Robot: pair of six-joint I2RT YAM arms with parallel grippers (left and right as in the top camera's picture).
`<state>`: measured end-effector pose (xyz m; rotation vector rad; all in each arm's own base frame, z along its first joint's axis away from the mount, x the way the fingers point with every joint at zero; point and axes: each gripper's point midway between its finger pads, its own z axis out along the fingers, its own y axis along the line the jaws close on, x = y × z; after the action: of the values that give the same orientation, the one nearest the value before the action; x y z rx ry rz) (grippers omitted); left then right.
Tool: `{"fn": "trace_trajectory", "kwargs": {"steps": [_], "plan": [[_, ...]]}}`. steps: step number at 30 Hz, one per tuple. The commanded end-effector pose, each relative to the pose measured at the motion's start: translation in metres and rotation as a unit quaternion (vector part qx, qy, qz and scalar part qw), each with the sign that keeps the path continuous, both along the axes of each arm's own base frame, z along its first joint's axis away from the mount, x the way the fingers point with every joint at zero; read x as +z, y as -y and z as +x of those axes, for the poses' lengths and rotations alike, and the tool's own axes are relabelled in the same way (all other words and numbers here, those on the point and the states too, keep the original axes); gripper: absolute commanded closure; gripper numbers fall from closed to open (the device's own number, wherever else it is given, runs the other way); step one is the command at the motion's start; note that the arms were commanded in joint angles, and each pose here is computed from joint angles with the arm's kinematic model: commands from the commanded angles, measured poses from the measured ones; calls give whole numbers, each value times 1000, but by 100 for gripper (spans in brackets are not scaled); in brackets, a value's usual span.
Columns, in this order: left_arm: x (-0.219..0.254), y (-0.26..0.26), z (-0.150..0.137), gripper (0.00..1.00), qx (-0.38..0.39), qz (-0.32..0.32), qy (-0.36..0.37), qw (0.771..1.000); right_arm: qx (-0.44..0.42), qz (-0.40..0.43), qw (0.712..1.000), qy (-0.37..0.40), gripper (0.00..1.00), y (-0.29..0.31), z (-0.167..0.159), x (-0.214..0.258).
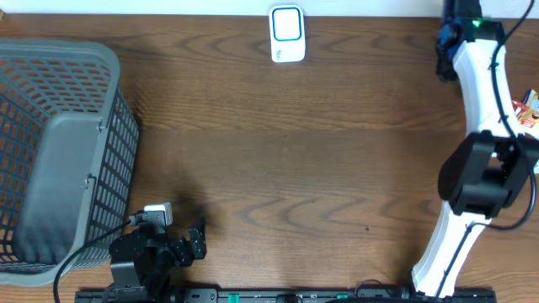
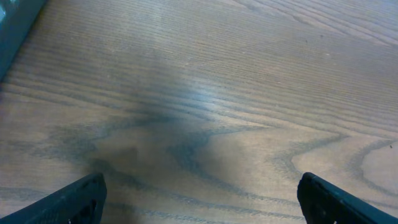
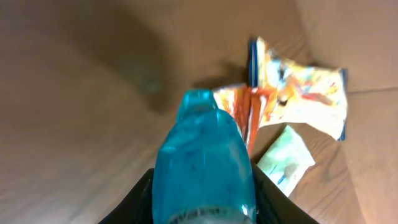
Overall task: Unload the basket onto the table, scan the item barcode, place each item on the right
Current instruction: 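Carry the bottle right with the right gripper and release it at the edge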
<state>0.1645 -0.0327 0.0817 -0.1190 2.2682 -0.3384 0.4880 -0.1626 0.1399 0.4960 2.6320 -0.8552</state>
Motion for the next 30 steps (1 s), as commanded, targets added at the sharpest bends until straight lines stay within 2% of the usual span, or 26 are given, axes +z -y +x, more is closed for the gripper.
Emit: {"fn": "trace_trajectory", "kwargs": {"steps": [1,6,12,13,14,15,16,17,18,21,30], "plan": [[0,0,-1,2,-2,3,0,1000,-13,-4,999,-46,99,27,-9,-34],[0,0,-1,2,-2,3,-1,1000,-57,-9,996,-67,99,69,-27,-54],[0,0,-1,2,-2,3,-1,1000,-104,12,993,-62,98,97,-48,-55],[0,0,-1,2,-2,3,-1,1000,-104,25,993,-58,95,95,-48,-57],[0,0,-1,2,-2,3,-1,1000,-100,42,993,-52,87,92,-46,-59],[0,0,-1,2,-2,3,0,1000,-94,60,993,-45,75,87,-42,-61],[0,0,-1,2,-2,3,0,1000,-90,68,993,-39,53,84,-40,-59],[0,0,-1,2,-2,3,-1,1000,-87,71,993,-34,22,82,-38,-56],[0,0,-1,2,-2,3,-1,1000,-84,71,994,-26,12,80,-34,-50],[0,0,-1,2,-2,3,0,1000,-75,64,995,5,1,75,-23,-30],[0,0,-1,2,-2,3,0,1000,-13,83,992,96,1,27,12,29]]}}
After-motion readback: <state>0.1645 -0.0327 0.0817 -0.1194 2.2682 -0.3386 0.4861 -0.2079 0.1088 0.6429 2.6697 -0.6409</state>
